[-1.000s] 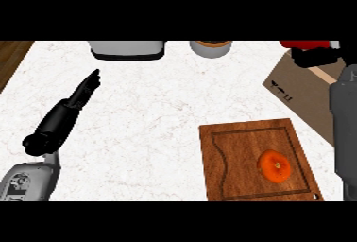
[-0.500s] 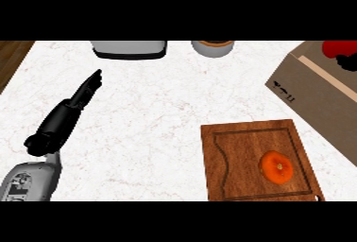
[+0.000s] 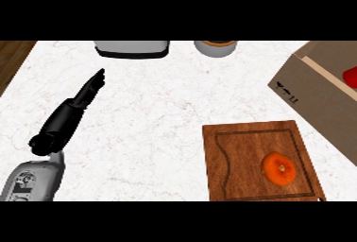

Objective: Pick the can from the cutting board and place it in the cardboard box

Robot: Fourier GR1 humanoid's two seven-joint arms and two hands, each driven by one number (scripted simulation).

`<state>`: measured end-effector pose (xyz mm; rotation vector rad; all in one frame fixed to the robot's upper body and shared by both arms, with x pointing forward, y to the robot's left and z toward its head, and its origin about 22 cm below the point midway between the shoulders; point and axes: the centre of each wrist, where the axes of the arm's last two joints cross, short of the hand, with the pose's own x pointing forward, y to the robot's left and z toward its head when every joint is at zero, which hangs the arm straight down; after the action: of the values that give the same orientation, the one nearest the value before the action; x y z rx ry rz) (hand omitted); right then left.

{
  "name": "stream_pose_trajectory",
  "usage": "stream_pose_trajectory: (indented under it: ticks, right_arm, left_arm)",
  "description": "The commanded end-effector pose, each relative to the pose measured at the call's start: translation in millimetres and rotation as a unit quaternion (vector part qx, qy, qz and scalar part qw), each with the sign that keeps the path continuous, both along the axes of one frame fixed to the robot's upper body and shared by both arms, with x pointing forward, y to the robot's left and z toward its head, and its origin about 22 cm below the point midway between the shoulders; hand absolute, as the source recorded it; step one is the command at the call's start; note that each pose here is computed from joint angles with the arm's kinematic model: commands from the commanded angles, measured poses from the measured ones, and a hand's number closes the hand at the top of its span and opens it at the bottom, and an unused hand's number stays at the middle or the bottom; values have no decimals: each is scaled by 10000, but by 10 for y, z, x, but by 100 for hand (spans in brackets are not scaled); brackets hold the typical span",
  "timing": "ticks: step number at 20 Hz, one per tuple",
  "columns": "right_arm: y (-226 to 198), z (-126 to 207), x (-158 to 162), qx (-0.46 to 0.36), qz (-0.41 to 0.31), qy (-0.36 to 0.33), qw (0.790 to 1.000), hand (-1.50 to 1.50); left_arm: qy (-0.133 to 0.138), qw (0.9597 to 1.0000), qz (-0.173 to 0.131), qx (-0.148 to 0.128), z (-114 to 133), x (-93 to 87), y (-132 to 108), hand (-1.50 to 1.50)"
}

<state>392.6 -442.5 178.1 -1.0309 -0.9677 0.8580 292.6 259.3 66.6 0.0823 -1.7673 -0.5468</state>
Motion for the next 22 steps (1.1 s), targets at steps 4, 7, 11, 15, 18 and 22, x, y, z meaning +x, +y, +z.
stream_pose_trajectory:
  ticks: [4, 7, 11, 15, 18, 22]
  right_arm:
    - [-297, -93, -103, 648, 690, 576, 9938, -150]
    - [-239, -126, -60, 972, 1098, 97, 9892, -150]
    - [-241, 28, -33, 2281, 1169, -1660, 9522, -150]
    - [-381, -5, -89, 4153, 494, -2772, 8650, -150]
    - [-449, 50, -113, 4744, -87, -2917, 8305, -150]
    - [-880, -55, -504, 4744, -603, -3329, 8127, -150]
  left_arm:
    - [-41, 10000, -15, 71, 112, 81, -4, 0]
    - [72, 10000, 2, -12, 81, 112, -23, 0]
    - [80, 9999, 86, -32, 21, 5, 151, 0]
    - [17, 10000, 42, -9, 18, 22, 170, 0]
    - [32, 10000, 27, -35, -62, -2, 107, 0]
    - [-48, 10000, -42, -27, -7, -59, 96, 0]
